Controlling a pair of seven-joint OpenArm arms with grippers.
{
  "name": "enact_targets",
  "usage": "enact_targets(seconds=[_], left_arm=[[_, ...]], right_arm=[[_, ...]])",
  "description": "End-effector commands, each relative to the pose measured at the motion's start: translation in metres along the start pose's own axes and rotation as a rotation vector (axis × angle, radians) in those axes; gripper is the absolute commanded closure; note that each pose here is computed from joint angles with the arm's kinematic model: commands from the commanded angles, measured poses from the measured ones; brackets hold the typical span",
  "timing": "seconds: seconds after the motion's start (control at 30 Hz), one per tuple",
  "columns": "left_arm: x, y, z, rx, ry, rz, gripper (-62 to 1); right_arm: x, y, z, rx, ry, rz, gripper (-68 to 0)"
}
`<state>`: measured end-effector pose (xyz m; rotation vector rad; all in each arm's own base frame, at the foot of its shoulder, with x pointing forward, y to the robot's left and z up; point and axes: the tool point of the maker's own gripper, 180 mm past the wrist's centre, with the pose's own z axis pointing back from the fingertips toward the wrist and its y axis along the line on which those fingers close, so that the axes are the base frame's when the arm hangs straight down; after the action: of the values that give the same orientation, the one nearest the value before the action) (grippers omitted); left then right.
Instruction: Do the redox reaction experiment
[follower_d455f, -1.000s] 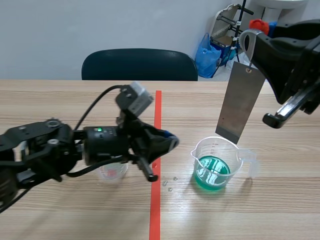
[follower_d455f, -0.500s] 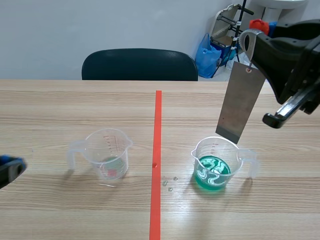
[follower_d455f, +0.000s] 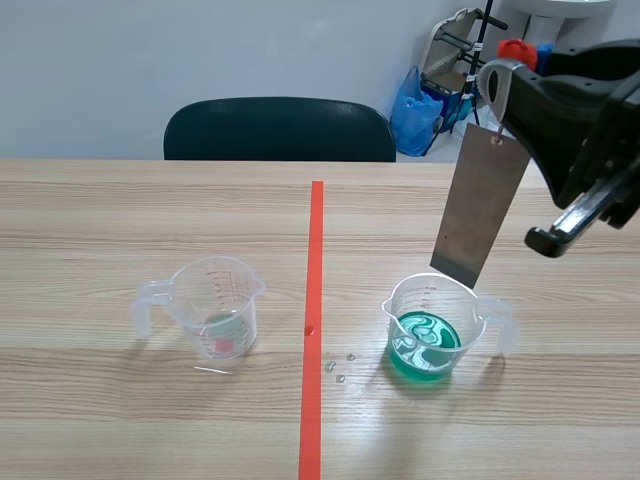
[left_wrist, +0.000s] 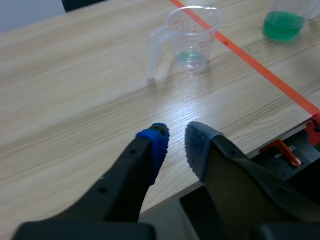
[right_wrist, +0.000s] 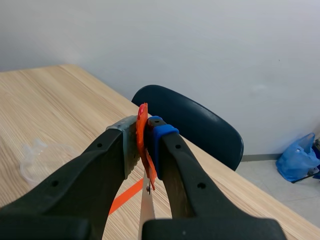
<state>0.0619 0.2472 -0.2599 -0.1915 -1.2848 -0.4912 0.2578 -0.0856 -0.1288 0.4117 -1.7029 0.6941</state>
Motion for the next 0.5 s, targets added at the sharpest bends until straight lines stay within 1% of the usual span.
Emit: enact_targets(seconds=[0.0, 0.03, 0.07, 0.1, 0.13, 0.47], left_arm=[[0.002, 0.004, 0.003, 0.023, -0.006, -0.002, -35.9], [-0.002, 0.008, 0.007, 0.046, 0.010, -0.004, -45.8], [-0.002, 0.010, 0.010, 0.066, 0.004, 0.005, -54.2], [-0.002, 0.013, 0.012, 0.088, -0.002, 0.016, -60.2], [-0.004, 0.014, 0.014, 0.097, 0.002, 0.020, -62.3], [-0.005, 0.014, 0.014, 0.093, 0.008, 0.030, -62.3]], right_arm=[[0.013, -0.001, -0.002, 0.003, -0.040, 0.015, -1.5], [0.013, -0.001, -0.002, 0.003, -0.041, 0.015, -1.5], [0.013, -0.001, -0.002, 0.003, -0.041, 0.015, -1.5], [0.013, -0.001, -0.002, 0.003, -0.040, 0.014, -1.5], [0.013, -0.001, -0.002, 0.005, -0.041, 0.014, -1.5], [0.013, 0.000, -0.002, 0.007, -0.041, 0.014, -1.5]])
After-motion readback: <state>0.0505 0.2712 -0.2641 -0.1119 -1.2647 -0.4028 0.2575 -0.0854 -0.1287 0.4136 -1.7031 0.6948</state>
